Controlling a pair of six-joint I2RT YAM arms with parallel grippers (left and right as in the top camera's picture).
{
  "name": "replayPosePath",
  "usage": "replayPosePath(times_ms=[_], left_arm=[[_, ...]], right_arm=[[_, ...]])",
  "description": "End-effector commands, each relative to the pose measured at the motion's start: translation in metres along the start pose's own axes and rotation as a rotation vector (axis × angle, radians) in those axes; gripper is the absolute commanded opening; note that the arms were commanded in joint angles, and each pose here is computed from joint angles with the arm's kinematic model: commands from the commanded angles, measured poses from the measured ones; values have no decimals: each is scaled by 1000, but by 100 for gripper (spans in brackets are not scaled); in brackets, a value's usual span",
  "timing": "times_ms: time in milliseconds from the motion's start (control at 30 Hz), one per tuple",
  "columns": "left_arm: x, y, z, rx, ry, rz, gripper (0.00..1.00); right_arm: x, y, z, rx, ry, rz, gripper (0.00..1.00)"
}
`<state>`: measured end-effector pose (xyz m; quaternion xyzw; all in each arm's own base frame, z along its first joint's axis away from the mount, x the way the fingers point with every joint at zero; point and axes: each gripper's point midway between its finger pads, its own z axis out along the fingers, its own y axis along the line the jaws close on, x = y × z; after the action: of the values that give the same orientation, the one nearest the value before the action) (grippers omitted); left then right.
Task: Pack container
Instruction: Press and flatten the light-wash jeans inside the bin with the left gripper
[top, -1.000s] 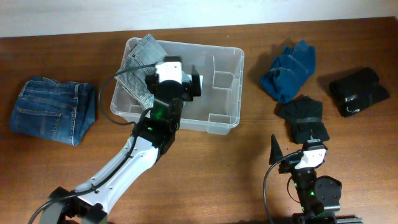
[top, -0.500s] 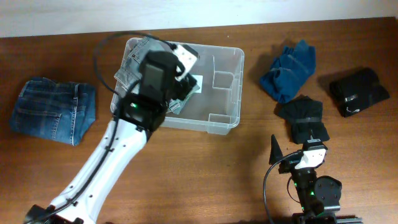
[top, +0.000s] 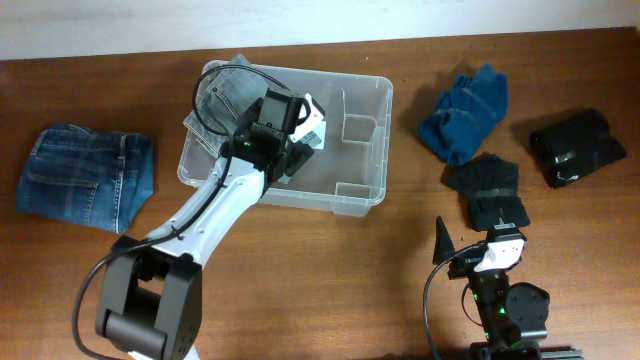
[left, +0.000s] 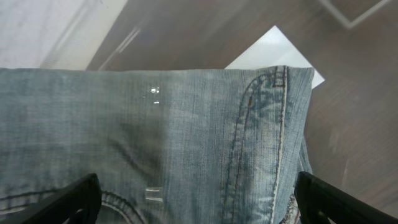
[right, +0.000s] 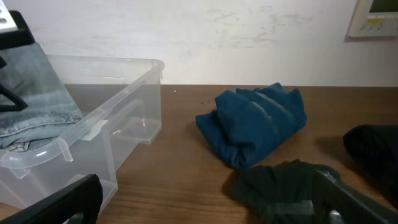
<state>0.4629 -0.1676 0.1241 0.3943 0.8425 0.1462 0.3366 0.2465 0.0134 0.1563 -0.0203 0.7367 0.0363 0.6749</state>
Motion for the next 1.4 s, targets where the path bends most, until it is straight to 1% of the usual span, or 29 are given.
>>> replayPosePath(times_ms=[0,233,333,533,633,700,800,833,900,967,1000,1033,1100,1233,1300,1367], left_arm=[[4,-6,10,11,24,30,98],[18,-26,11,70,87,66,97],[21,-33,17,96,93,69,97],[33,-49,44,118,134,82,97],[35,-49,57,87,137,64,97],[32,-40,64,20,134,29,96],[24,-29,66,-31,104,11,89],[22,-28,66,-40,97,7,83],[18,-25,66,-51,81,1,62],[17,-25,66,-52,79,0,31],[17,-25,66,-52,79,0,25],[17,-25,66,-52,78,-2,12],[16,-20,65,-73,82,-49,7],[9,-15,61,-78,73,-134,3],[3,-10,57,-79,73,-197,1],[-5,-4,51,-80,75,-283,1]], right_arm=[[3,-3,0,13,4,-3,98],[3,-3,0,13,4,-3,99],[3,-3,0,13,4,-3,98],[3,-3,0,13,3,-3,98],[3,-3,0,13,4,-3,98],[3,-3,0,13,3,-3,98],[3,-3,0,13,4,-3,98],[3,-3,0,13,4,-3,98],[3,-3,0,13,3,-3,98],[3,-3,0,13,4,-3,98],[3,-3,0,13,3,-3,98],[3,-3,0,13,4,-3,98],[3,-3,0,13,4,-3,98],[3,-3,0,13,4,-3,99],[3,-3,0,13,3,-3,98],[3,-3,0,13,4,-3,98]])
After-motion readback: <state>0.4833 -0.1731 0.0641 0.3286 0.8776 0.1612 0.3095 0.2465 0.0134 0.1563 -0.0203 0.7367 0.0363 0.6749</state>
